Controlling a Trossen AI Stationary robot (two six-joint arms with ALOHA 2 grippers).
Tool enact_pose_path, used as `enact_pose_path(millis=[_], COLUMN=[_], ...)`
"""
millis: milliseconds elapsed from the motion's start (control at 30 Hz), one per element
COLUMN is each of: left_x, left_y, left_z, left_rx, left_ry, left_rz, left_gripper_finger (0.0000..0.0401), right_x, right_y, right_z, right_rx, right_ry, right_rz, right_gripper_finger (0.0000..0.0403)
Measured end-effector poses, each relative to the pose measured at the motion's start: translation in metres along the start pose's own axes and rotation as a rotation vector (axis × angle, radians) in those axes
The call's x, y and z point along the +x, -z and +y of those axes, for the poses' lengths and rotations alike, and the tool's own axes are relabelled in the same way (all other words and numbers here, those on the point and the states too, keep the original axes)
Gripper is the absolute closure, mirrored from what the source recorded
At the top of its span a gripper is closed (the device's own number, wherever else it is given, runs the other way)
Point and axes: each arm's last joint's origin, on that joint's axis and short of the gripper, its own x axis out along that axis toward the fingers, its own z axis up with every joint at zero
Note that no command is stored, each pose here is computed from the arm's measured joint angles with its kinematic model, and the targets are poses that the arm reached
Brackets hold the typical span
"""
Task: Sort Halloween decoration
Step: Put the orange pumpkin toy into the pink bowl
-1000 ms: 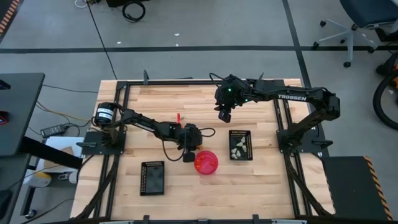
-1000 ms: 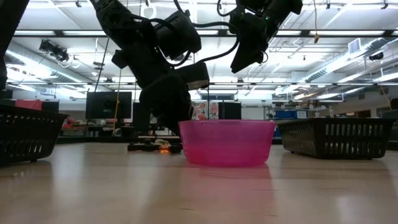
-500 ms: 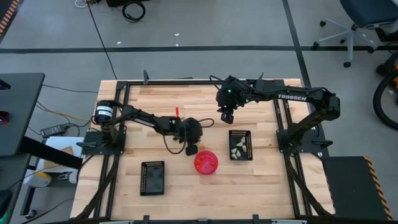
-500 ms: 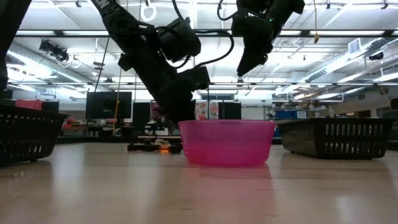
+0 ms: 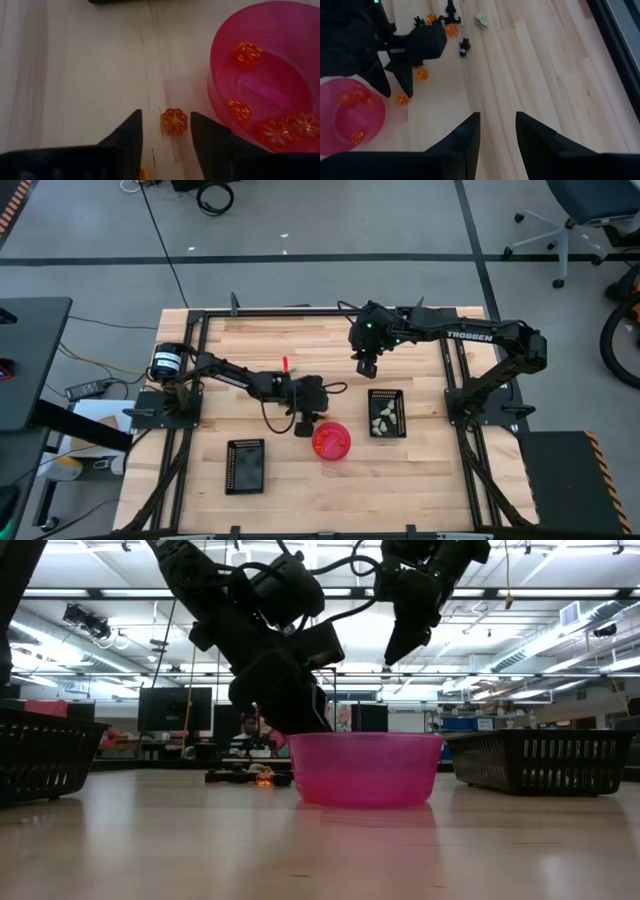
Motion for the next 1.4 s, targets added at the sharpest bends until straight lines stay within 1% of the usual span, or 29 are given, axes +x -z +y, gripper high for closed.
enact_pose_path(millis=[67, 133, 367, 467, 667, 733, 800, 867, 900, 1033, 1100, 1200, 1300, 1400], left_x=[0.000, 0.000, 0.009, 0.011, 0.018, 0.021, 0.021, 0.021, 0.021, 0.019, 0.018, 0.016, 0.013, 0.006], left_y=[0.000, 0.000, 0.006, 0.006, 0.012, 0.011, 0.011, 0.012, 0.013, 0.015, 0.016, 0.020, 0.024, 0.025], left_z=[0.000, 0.000, 0.000, 0.001, 0.000, 0.001, 0.002, 0.004, 0.006, 0.016, 0.023, 0.035, 0.052, 0.064], left_rx=[0.000, 0.001, -0.008, -0.006, -0.014, -0.016, -0.035, -0.052, -0.065, -0.149, -0.185, -0.266, -0.385, -0.452], left_ry=[-0.001, -0.001, 0.003, 0.001, 0.025, 0.014, -0.019, -0.075, -0.113, -0.321, -0.388, -0.454, -0.503, -0.495], left_rz=[0.000, 0.000, 0.023, 0.008, 0.025, 0.013, 0.019, 0.028, 0.033, 0.051, 0.056, 0.060, 0.047, 0.029], left_gripper_finger=[0.0241, 0.0234, 0.0240, 0.0241, 0.0241, 0.0241, 0.0241, 0.0241, 0.0242, 0.0242, 0.0242, 0.0242, 0.0242, 0.0242], right_x=[0.000, 0.000, 0.000, 0.000, 0.000, 0.000, 0.000, 0.000, 0.000, 0.000, 0.000, 0.000, 0.000, 0.000], right_y=[-0.001, -0.002, -0.003, -0.003, -0.003, -0.003, -0.003, -0.003, -0.003, -0.003, -0.003, -0.003, -0.003, -0.003], right_z=[0.000, 0.000, 0.000, 0.000, 0.000, 0.000, 0.000, 0.000, 0.000, 0.000, 0.000, 0.000, 0.000, -0.001], right_rx=[0.000, -0.001, 0.009, 0.009, 0.009, 0.009, 0.009, 0.009, 0.009, 0.009, 0.010, 0.010, 0.010, 0.012], right_ry=[0.001, 0.001, 0.001, 0.001, 0.001, 0.001, 0.001, 0.001, 0.001, 0.001, 0.001, 0.001, 0.001, 0.002], right_rz=[-0.012, -0.022, -0.031, -0.032, -0.033, -0.032, -0.032, -0.032, -0.032, -0.031, -0.031, -0.032, -0.032, -0.032], right_gripper_finger=[0.0274, 0.0274, 0.0274, 0.0274, 0.0274, 0.0274, 0.0274, 0.0274, 0.0274, 0.0274, 0.0274, 0.0274, 0.0274, 0.0274])
